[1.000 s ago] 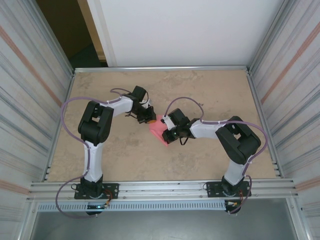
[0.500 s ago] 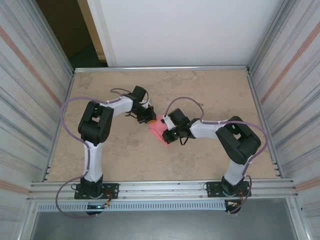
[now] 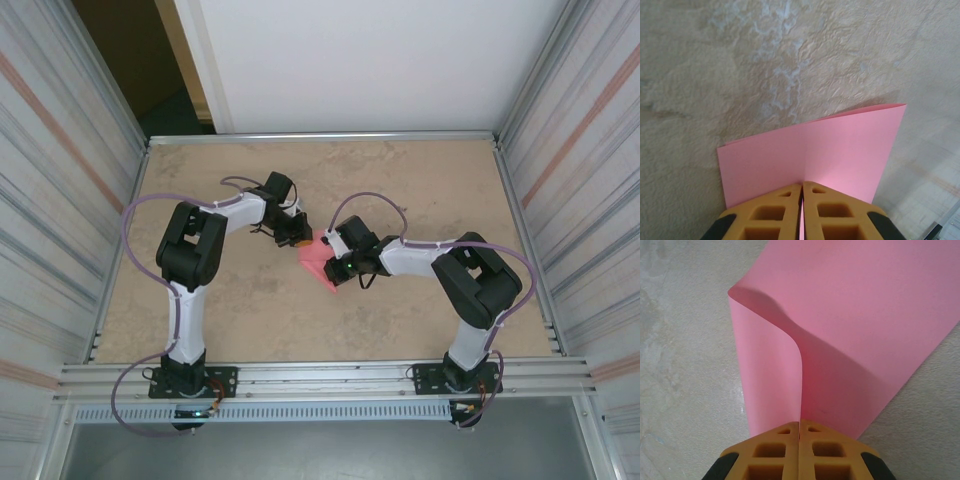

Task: Fold a paper plane with a square sheet of paper (pick it up from the middle)
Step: Third fold the triangle at the center of the table.

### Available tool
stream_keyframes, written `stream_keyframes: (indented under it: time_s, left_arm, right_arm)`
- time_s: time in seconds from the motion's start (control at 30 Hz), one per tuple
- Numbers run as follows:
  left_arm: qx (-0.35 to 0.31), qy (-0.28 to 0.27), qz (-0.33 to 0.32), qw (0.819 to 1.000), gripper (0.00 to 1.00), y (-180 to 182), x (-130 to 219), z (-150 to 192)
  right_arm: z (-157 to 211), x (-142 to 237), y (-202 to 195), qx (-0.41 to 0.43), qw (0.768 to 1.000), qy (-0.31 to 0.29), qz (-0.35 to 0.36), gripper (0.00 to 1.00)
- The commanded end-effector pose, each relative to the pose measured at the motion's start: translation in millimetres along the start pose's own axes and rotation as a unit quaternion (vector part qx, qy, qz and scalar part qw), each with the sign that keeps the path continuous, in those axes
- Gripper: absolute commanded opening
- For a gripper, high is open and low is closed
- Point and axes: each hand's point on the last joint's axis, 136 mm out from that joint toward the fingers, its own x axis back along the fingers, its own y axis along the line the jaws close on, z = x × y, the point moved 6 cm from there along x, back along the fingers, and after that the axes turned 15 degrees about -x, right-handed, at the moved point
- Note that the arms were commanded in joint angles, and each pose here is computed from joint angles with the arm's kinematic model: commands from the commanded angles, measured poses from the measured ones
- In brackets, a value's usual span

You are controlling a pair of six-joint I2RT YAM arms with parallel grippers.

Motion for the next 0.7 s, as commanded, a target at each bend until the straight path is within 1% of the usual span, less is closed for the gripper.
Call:
stream_keyframes:
  time_s: [0.0,0.67]
  left_arm:
    - [0.013,0.053,-0.031,0.998,0.1,15.9,-20.6,22.0]
    - [0.01,0.047,-0.029,0.998,0.1,12.3,-17.4,17.5]
  right_arm:
    - [-2.7,0.7,1.9,-0.005,1.0,0.002,0.003,0.06]
    - [8.3,-8.2,-3.6,-0.016,0.999,0.03,0.013,0.06]
